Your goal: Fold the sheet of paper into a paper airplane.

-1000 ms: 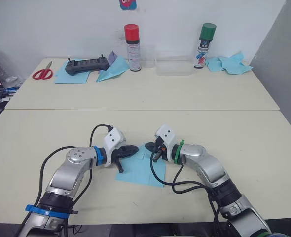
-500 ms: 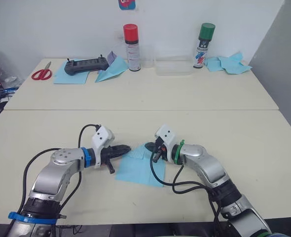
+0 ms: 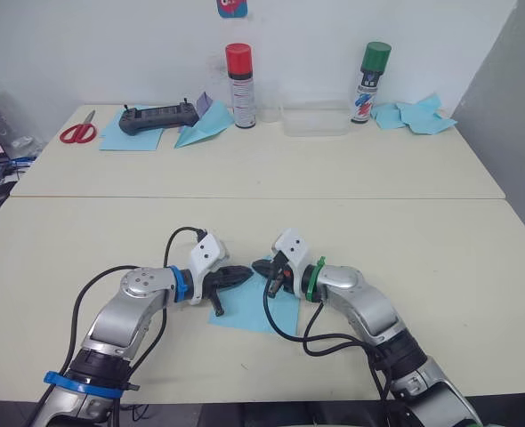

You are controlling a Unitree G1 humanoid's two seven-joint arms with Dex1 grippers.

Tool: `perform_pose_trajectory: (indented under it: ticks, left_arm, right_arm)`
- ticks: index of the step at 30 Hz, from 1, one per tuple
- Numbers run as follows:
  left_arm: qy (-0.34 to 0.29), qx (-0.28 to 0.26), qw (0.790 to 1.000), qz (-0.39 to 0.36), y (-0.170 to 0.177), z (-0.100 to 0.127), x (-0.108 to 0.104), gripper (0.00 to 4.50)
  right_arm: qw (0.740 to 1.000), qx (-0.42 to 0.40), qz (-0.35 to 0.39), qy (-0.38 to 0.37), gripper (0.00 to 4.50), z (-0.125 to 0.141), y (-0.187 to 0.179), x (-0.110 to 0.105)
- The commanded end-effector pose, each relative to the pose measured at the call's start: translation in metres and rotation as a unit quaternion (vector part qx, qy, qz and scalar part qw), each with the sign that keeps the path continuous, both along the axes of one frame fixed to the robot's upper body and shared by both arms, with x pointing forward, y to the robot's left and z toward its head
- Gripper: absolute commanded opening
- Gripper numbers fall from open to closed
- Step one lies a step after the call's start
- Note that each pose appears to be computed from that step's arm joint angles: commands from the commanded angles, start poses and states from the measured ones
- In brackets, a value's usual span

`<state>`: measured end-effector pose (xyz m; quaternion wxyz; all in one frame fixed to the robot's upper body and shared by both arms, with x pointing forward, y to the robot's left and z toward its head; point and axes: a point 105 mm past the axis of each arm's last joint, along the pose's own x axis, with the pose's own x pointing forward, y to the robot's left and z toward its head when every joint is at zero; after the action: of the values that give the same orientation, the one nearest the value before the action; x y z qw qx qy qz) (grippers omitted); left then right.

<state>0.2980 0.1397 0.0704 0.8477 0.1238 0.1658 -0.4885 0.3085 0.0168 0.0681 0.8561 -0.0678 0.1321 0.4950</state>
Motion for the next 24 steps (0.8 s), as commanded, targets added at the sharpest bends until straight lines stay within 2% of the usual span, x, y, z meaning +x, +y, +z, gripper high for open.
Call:
perform_pose_trajectory:
  ticks: [1,7,11,16,19,22,24]
  left_arm:
    - [0.014,0.014,1.000,0.001,0.000,-0.010,-0.002,0.07]
    - [0.014,0.012,1.000,0.004,0.001,-0.010,-0.001,0.07]
    - [0.013,0.011,1.000,0.003,-0.001,-0.011,-0.001,0.07]
    - [0.011,0.009,1.000,0.004,-0.003,-0.010,0.001,0.07]
    - [0.010,0.007,1.000,0.003,-0.005,-0.011,0.002,0.07]
    - [0.011,0.006,1.000,0.001,-0.008,-0.012,0.002,0.02]
    - [0.011,0.005,1.000,0.001,-0.008,-0.013,0.003,0.02]
  right_arm:
    - [0.998,-0.036,-0.046,-0.008,0.00,-0.007,-0.015,0.010]
    - [0.991,-0.062,-0.117,-0.033,0.00,-0.011,-0.046,0.029]
    - [0.988,-0.058,-0.135,-0.042,0.00,-0.007,-0.055,0.035]
    - [0.991,0.027,-0.118,-0.050,0.00,0.026,-0.050,0.034]
    - [0.995,0.050,-0.084,-0.022,0.00,0.045,-0.068,0.022]
    - [0.997,0.046,-0.057,0.040,0.59,0.048,-0.091,0.003]
    - [0.994,0.038,-0.062,0.084,1.27,0.045,-0.106,-0.008]
